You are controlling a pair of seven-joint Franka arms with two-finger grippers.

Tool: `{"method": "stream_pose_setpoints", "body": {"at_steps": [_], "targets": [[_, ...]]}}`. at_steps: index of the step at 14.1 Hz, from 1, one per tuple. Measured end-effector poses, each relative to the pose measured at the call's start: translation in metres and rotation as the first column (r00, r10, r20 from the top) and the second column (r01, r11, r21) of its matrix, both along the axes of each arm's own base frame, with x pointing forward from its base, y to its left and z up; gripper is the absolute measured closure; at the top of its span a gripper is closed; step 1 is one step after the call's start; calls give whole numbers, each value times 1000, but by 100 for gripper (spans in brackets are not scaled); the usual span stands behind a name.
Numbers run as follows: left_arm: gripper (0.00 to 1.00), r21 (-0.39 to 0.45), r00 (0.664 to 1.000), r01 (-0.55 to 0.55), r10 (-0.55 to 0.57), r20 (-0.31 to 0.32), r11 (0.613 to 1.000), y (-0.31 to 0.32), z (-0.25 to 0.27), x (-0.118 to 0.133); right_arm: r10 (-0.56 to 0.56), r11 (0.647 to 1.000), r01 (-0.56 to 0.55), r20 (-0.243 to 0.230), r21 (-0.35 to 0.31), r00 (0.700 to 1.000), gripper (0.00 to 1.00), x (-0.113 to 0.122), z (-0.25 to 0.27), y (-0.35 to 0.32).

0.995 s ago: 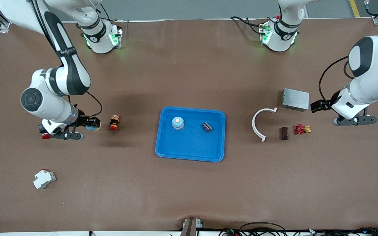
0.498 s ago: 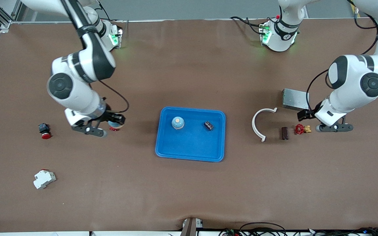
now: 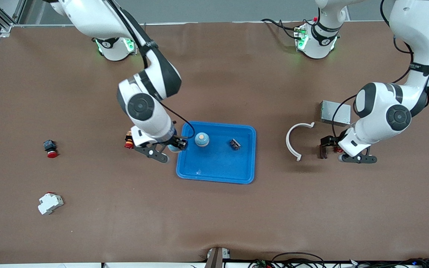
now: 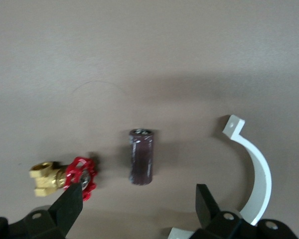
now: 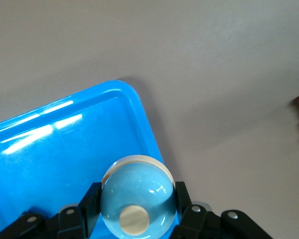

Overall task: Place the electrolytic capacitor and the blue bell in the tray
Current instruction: 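Grasp the second capacitor with the left gripper while the right gripper lowers the bell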

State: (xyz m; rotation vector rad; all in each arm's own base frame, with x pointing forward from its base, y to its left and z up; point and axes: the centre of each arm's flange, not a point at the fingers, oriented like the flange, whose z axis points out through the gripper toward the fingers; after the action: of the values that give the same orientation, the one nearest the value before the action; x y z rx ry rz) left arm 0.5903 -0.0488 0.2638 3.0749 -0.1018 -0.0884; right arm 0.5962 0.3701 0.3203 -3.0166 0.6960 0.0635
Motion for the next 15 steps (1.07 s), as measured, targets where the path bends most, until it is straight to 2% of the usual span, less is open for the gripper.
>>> {"method": "stream_pose_setpoints", "body": {"at_steps": [8, 15], "targets": [[0, 0, 998, 19, -19, -62, 1000, -4, -53, 10, -61, 998, 61, 22, -10, 998, 36, 25, -58, 34], [0, 18, 995, -13, 15, -94, 1000, -5, -77, 10, -72, 997, 73, 36, -10, 997, 36, 29, -84, 50]]}}
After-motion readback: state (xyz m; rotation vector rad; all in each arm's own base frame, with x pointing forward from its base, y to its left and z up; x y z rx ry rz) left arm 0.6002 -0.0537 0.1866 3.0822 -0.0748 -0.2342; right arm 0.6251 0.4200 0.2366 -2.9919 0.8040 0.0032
